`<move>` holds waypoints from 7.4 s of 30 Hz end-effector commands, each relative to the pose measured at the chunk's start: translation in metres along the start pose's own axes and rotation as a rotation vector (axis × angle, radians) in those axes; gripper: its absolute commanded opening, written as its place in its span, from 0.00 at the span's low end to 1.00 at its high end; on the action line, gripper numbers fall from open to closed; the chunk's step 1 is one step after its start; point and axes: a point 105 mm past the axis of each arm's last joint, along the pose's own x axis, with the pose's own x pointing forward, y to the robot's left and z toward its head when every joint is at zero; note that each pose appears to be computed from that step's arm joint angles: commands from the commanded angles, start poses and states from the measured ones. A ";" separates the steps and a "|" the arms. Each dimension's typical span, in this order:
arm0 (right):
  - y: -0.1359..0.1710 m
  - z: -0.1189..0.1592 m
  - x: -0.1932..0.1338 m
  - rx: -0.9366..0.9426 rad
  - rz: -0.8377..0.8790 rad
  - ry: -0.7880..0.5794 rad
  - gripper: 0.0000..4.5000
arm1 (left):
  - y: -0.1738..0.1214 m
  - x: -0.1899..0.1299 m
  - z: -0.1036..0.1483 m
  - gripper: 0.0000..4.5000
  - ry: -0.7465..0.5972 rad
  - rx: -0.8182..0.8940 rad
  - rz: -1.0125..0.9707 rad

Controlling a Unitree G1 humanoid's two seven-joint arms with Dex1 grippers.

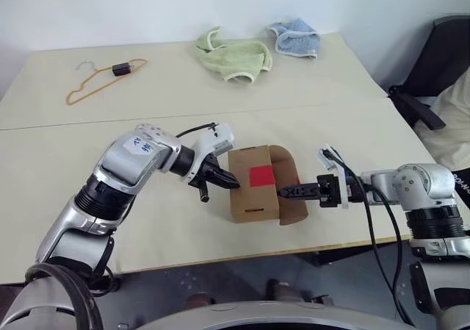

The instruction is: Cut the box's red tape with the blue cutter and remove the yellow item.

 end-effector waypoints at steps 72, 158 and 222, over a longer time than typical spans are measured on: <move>0.074 0.076 -0.065 -0.523 -0.764 0.074 0.01 | 0.040 0.033 0.009 0.00 -0.189 -0.064 0.002; 0.051 0.057 -0.149 -0.868 -0.849 -0.260 0.99 | 0.070 0.015 -0.026 0.00 -0.103 -0.081 0.082; 0.084 0.014 -0.154 -0.891 -0.874 -0.469 1.00 | 0.038 0.103 0.096 0.99 0.071 0.614 0.060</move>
